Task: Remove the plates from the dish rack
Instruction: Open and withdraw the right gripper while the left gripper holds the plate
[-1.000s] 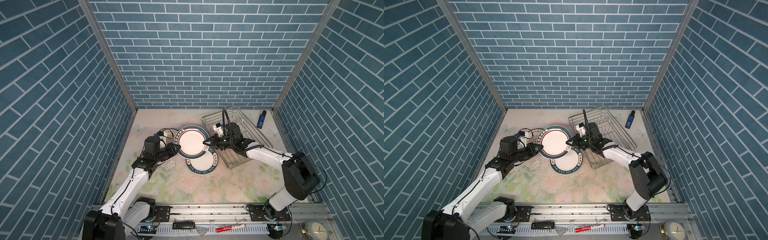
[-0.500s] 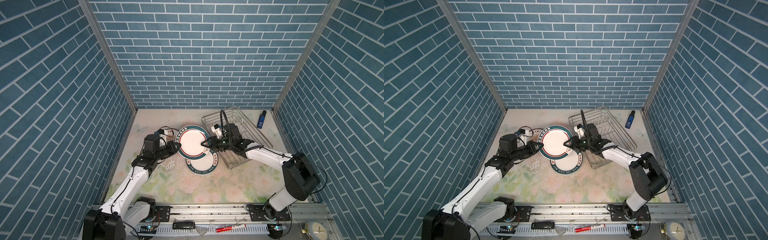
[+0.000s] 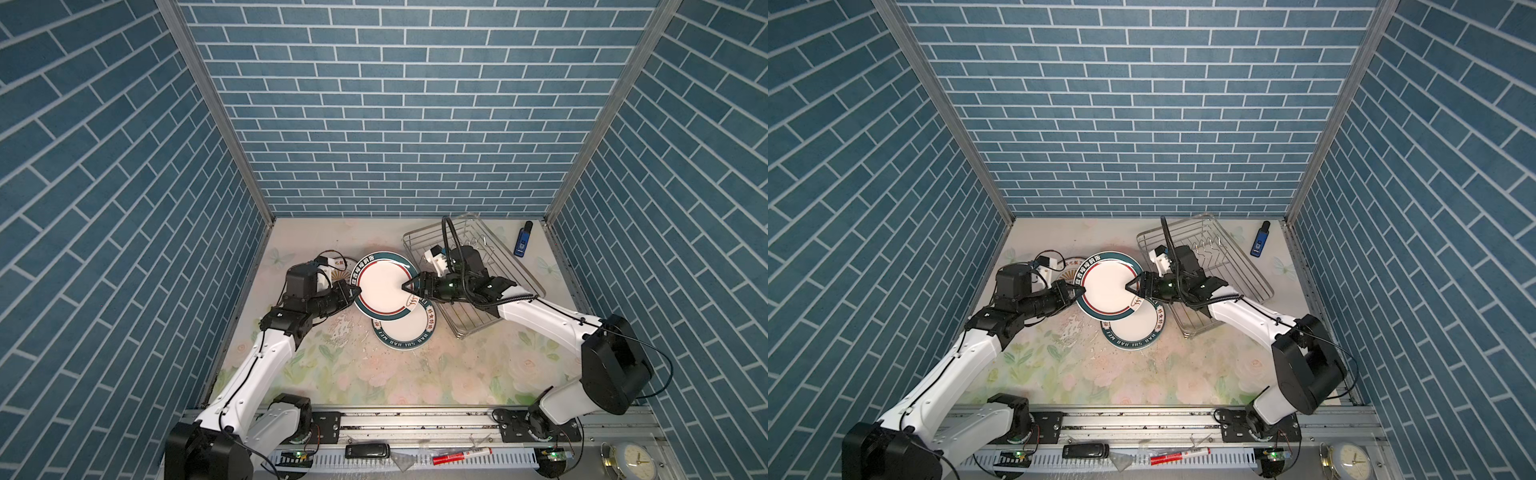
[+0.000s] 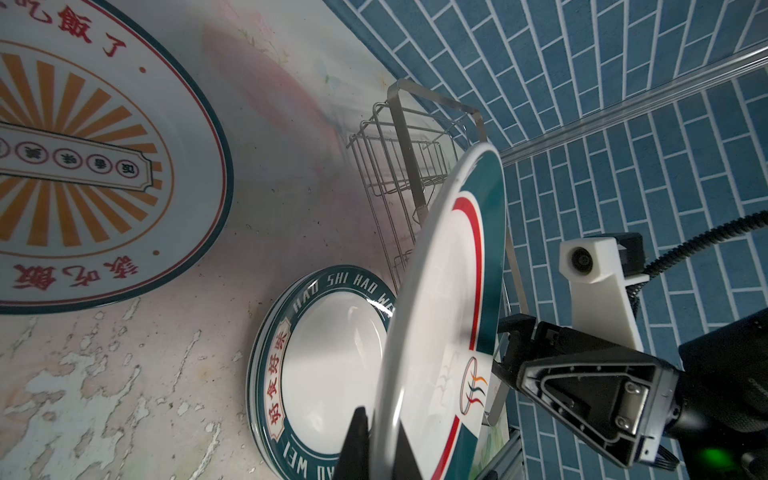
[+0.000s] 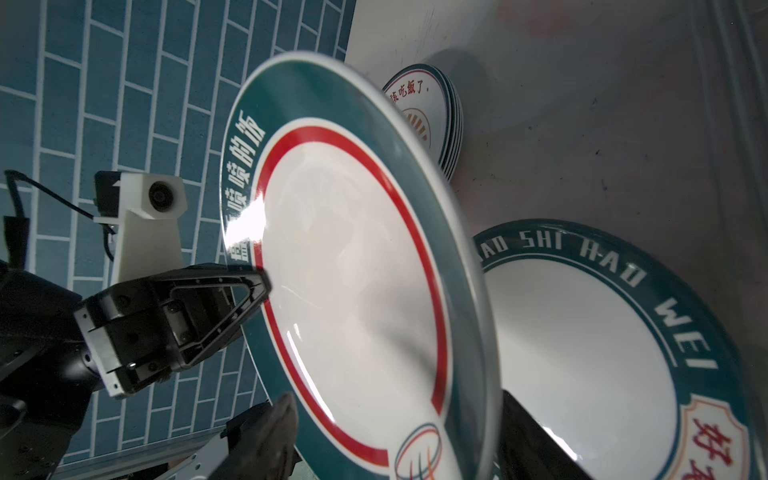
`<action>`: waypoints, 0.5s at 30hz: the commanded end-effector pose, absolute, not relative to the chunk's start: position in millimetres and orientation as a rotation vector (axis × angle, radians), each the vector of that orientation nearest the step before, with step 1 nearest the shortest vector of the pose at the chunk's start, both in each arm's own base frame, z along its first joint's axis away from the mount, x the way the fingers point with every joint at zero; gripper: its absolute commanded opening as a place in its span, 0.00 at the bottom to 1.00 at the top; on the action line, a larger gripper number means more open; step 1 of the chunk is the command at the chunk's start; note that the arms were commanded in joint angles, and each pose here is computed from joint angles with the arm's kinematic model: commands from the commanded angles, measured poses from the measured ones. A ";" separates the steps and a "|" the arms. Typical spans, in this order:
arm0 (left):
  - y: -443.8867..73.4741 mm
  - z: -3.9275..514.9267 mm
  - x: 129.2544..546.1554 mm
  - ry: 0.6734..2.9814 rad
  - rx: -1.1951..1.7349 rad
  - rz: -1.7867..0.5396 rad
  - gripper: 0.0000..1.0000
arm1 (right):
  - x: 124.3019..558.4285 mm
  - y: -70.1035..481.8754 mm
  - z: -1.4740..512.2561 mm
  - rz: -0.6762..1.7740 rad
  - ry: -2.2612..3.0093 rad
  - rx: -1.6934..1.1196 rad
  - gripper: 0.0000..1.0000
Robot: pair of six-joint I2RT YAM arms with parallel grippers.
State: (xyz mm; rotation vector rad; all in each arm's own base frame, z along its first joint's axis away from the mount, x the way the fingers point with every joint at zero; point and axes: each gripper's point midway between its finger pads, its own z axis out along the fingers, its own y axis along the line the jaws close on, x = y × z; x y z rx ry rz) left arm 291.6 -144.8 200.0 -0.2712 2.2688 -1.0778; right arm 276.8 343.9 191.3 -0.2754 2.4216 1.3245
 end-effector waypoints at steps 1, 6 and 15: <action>-143.2 222.7 288.5 2.227 -0.220 -1.077 0.00 | 283.9 334.1 206.9 1.196 2.379 -0.319 0.75; -139.8 227.2 282.9 2.235 -0.228 -1.062 0.00 | 290.3 308.5 198.9 0.970 2.420 -0.300 0.95; -124.9 221.4 266.6 2.353 -0.245 -0.923 0.00 | 288.4 225.5 226.2 0.510 2.347 -0.221 0.99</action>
